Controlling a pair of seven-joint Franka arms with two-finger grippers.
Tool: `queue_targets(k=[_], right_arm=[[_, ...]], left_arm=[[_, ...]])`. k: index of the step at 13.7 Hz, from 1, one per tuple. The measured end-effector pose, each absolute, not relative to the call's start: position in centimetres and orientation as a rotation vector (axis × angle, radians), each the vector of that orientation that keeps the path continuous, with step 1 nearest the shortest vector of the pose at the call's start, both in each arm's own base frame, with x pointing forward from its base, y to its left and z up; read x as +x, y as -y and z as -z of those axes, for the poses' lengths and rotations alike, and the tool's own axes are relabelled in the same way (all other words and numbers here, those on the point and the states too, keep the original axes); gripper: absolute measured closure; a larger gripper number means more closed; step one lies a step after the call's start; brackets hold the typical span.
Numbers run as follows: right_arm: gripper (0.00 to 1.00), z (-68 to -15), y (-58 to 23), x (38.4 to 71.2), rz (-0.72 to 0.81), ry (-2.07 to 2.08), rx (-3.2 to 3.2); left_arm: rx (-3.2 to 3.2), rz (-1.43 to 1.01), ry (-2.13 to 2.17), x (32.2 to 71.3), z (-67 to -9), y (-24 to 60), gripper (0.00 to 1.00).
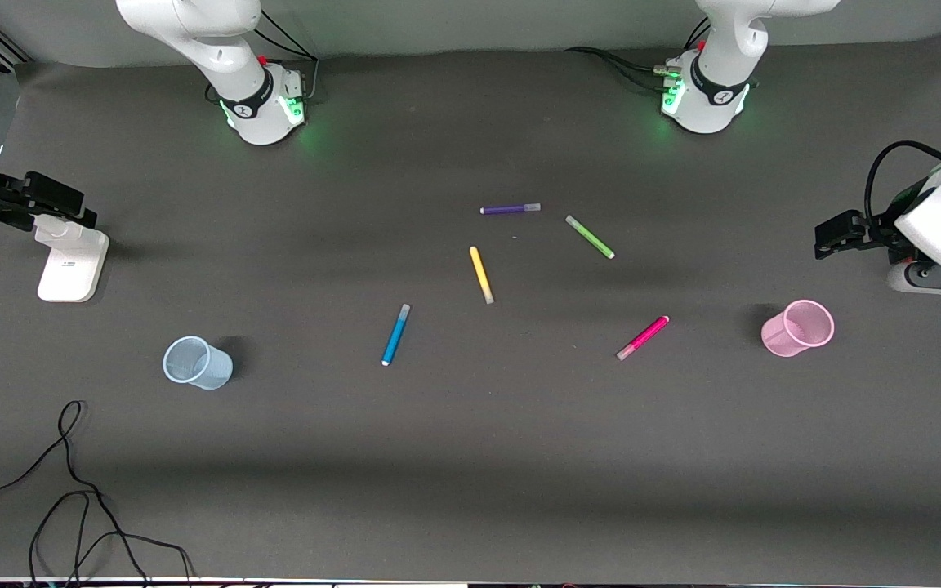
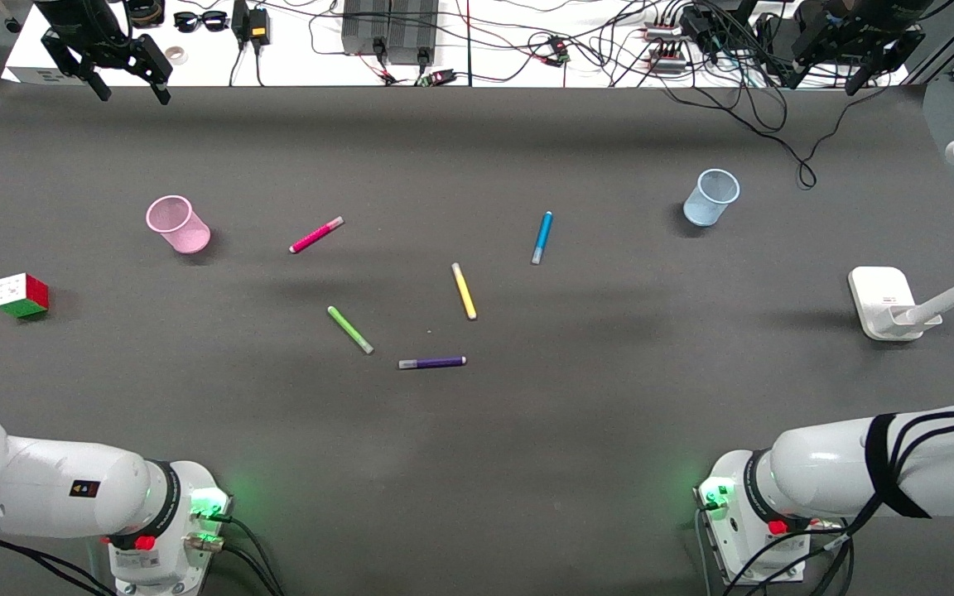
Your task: Place pink and blue markers in matching cups
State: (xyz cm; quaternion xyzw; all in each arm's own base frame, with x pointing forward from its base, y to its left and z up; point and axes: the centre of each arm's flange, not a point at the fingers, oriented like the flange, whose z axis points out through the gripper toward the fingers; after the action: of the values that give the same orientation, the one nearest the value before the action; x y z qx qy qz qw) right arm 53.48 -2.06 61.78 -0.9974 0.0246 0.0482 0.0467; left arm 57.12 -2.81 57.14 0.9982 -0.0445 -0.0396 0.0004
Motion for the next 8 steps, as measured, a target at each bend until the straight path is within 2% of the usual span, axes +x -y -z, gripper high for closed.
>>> queue_targets(k=[3,8], right_arm=[[0.00,-59.4,2.1,54.2,-0.250,-0.074,-3.048],[0.00,-58.0,-0.4,54.9,-0.293,-0.058,-3.049]], left_arm=[[3.134,0.126,0.157,57.1,-57.1,3.4,0.00],[3.114,0.138,0.369,57.0,-56.5,7.0,0.00]])
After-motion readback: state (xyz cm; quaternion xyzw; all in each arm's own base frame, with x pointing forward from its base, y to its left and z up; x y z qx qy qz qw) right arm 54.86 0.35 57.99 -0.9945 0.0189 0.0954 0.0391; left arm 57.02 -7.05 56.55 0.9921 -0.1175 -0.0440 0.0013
